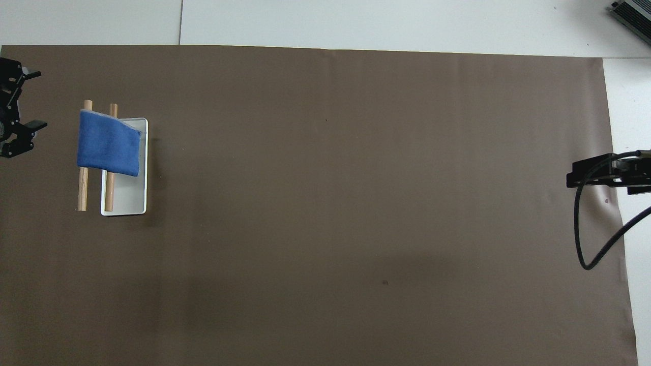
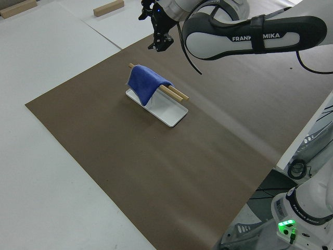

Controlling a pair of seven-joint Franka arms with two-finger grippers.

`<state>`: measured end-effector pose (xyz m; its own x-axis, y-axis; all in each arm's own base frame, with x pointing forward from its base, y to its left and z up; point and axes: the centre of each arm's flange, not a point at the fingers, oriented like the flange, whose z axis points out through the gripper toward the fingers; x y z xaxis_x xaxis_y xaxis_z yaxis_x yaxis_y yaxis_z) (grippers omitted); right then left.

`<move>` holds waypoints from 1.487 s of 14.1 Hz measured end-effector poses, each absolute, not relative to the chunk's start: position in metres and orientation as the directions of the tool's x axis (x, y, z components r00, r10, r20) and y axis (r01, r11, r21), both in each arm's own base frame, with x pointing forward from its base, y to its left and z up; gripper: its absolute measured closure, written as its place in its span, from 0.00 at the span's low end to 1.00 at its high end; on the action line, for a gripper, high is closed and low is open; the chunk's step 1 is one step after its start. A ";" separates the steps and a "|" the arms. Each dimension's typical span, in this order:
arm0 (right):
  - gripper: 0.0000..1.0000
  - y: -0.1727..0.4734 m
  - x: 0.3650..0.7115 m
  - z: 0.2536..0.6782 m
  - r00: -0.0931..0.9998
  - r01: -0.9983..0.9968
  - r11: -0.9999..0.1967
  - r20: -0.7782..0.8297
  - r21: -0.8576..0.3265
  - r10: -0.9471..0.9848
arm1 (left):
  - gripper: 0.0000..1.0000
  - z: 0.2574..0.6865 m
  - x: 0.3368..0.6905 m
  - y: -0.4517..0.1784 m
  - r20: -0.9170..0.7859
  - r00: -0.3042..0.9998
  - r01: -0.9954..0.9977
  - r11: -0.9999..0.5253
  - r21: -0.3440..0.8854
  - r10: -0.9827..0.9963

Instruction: Right arm passes towel to left arm to hang

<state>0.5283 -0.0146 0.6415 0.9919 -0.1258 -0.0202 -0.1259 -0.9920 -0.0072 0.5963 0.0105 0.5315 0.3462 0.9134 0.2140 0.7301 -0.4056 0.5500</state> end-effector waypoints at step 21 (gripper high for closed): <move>0.00 -0.015 0.528 0.642 0.992 -0.126 -0.992 -0.020 -0.007 -0.126 | 0.00 0.651 0.576 -0.047 0.238 0.969 -0.065 -0.998 -0.007 -0.065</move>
<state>0.5283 -0.0146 0.6415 0.9919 -0.1258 -0.0202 -0.1259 -0.9920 -0.0072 0.5763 -0.0466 0.6514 0.9690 -0.0652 0.2382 -0.0654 -0.9978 -0.0072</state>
